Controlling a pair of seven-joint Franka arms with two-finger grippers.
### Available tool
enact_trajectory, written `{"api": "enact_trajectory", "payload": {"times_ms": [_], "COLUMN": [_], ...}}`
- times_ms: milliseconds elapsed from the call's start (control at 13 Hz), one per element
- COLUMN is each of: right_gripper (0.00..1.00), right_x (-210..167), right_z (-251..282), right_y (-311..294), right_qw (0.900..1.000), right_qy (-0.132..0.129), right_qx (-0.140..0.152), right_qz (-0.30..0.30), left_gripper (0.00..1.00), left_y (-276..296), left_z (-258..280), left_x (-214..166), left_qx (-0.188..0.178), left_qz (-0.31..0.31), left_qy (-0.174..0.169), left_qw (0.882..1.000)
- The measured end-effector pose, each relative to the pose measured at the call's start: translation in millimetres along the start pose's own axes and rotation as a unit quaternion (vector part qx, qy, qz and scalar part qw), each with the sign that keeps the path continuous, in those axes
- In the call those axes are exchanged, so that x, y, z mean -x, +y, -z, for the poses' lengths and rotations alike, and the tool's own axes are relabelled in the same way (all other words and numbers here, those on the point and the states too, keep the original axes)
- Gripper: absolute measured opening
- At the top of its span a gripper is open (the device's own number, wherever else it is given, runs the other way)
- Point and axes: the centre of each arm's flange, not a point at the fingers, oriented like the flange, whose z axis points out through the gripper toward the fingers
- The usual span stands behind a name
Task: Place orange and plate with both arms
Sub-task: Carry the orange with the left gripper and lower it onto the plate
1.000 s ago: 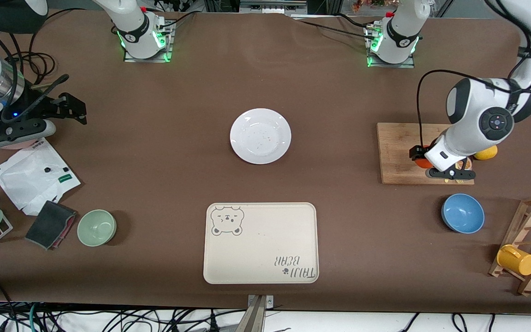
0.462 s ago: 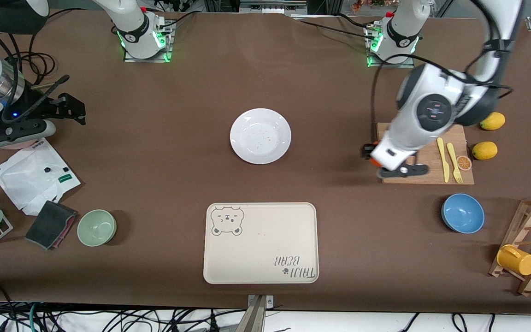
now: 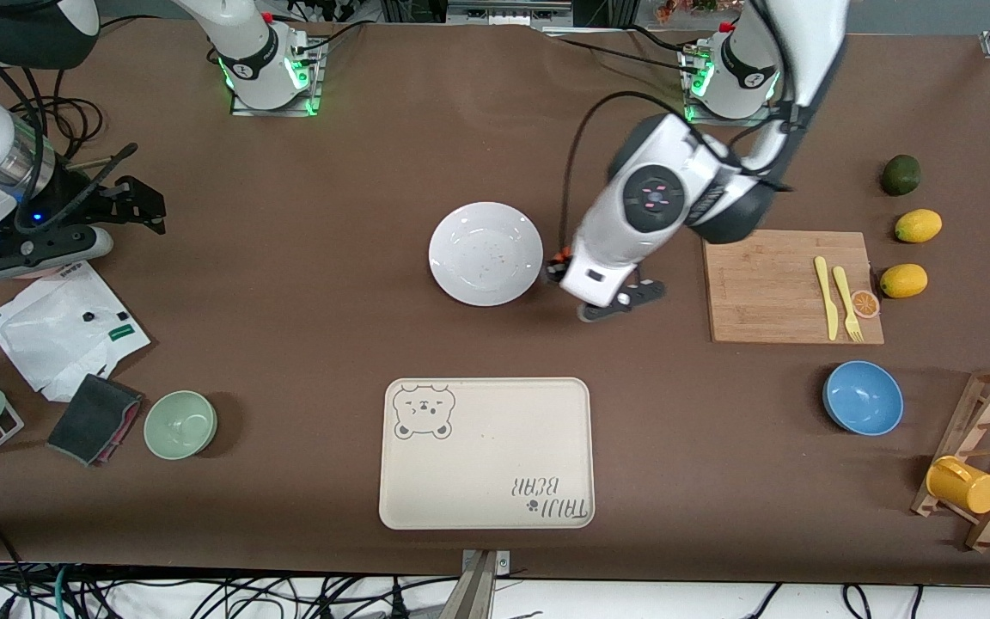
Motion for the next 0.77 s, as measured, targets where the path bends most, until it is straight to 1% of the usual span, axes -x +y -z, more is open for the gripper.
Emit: {"api": "enact_trajectory", "payload": {"times_ms": [154, 231, 385, 538, 692, 769], "right_gripper": [1.00, 1.00, 1.00, 1.00, 1.00, 1.00], "right_x": [-2, -2, -2, -2, -2, -2], "right_z": [-4, -4, -4, -4, -4, -4], "right_y": [0, 0, 0, 0, 1, 1], "right_qw": [1.000, 1.000, 1.000, 1.000, 1.000, 1.000], "right_qy": [-0.003, -0.003, -0.003, -0.003, -0.003, -0.002], "right_qx": [0.000, 0.000, 0.000, 0.000, 0.000, 0.000], "right_qz": [0.000, 0.000, 0.000, 0.000, 0.000, 0.000], "left_gripper": [0.81, 0.81, 0.81, 0.81, 0.81, 0.81], "left_y": [27, 36, 49, 60, 66, 67], "left_z": [-37, -56, -90, -116, -133, -141], "left_x": [38, 56, 83, 94, 87, 82], "left_qx": [-0.020, -0.033, -0.047, -0.033, -0.006, 0.000], "left_qz": [0.052, 0.068, 0.080, 0.084, 0.090, 0.093], "left_qy": [-0.013, -0.017, -0.022, -0.019, -0.014, -0.013], "left_qw": [0.998, 0.997, 0.995, 0.996, 0.996, 0.996]}}
